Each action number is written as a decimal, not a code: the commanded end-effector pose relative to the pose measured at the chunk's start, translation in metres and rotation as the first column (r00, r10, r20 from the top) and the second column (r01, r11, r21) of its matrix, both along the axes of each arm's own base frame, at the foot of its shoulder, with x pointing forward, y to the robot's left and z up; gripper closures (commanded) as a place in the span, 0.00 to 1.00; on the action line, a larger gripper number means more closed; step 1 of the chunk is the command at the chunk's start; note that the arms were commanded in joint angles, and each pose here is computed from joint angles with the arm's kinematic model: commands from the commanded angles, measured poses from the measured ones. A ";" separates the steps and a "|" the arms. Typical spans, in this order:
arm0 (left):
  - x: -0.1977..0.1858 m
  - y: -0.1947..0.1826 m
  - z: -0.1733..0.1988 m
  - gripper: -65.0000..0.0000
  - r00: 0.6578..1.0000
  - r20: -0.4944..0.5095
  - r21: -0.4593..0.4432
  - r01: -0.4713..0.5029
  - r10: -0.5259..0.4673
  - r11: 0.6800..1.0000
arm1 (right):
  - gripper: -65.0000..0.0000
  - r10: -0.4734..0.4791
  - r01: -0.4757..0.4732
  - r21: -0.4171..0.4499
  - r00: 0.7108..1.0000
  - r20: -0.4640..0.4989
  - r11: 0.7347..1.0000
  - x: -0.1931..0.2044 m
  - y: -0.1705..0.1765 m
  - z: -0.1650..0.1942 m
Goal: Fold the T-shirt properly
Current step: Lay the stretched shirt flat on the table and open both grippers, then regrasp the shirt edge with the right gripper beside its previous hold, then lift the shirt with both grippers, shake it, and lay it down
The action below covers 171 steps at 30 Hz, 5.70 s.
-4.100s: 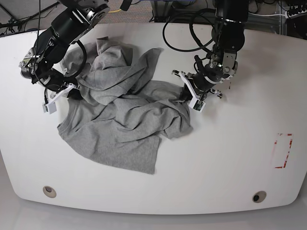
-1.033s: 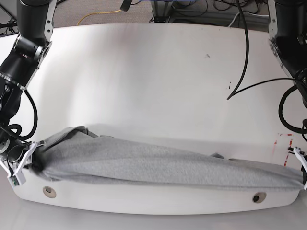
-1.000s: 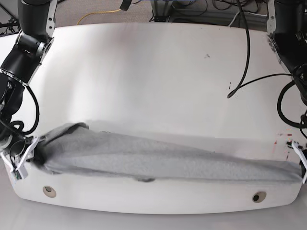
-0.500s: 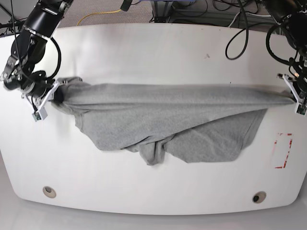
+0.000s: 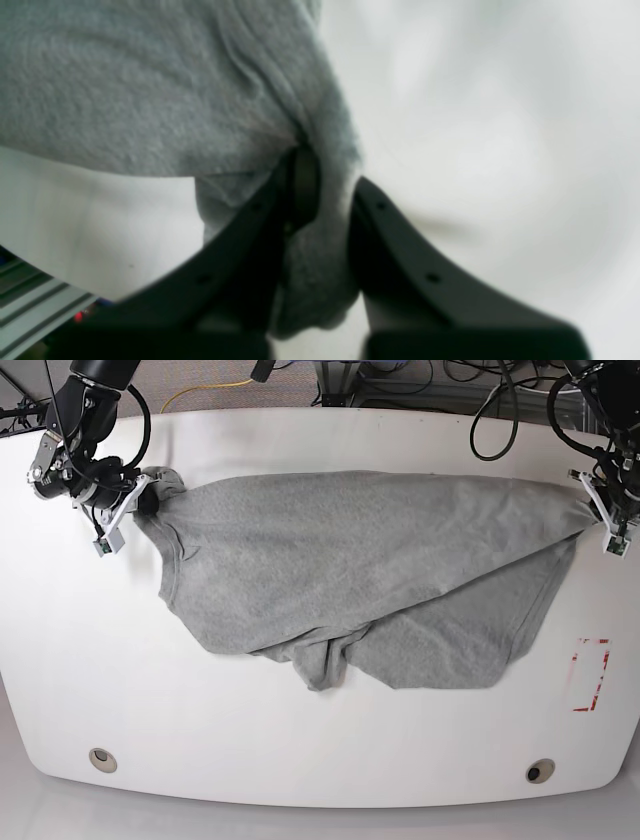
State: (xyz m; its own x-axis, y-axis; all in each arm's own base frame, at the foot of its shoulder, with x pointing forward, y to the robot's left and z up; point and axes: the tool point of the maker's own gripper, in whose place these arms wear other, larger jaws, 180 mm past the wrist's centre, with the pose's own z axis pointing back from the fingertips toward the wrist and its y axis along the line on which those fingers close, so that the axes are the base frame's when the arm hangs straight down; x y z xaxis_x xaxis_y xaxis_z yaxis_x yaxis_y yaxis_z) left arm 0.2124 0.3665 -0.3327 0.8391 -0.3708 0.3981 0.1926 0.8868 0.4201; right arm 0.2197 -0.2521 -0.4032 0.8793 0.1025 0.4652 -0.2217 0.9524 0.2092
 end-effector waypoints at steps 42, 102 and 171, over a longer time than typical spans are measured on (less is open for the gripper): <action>0.017 -0.019 0.028 0.19 0.991 0.125 -0.026 0.049 -0.045 0.998 | 0.18 -0.090 0.092 0.002 0.966 0.243 0.996 0.076 -0.029 0.063; -0.009 -0.004 -0.016 0.18 0.987 0.084 -0.179 -0.122 0.139 0.976 | 0.90 0.115 -0.162 0.177 0.962 0.249 0.971 0.175 0.067 0.037; 0.141 -0.027 0.158 1.00 0.894 0.445 0.058 0.028 -0.051 0.998 | 1.00 0.132 -0.103 -0.086 0.844 0.520 0.991 0.237 -0.007 0.212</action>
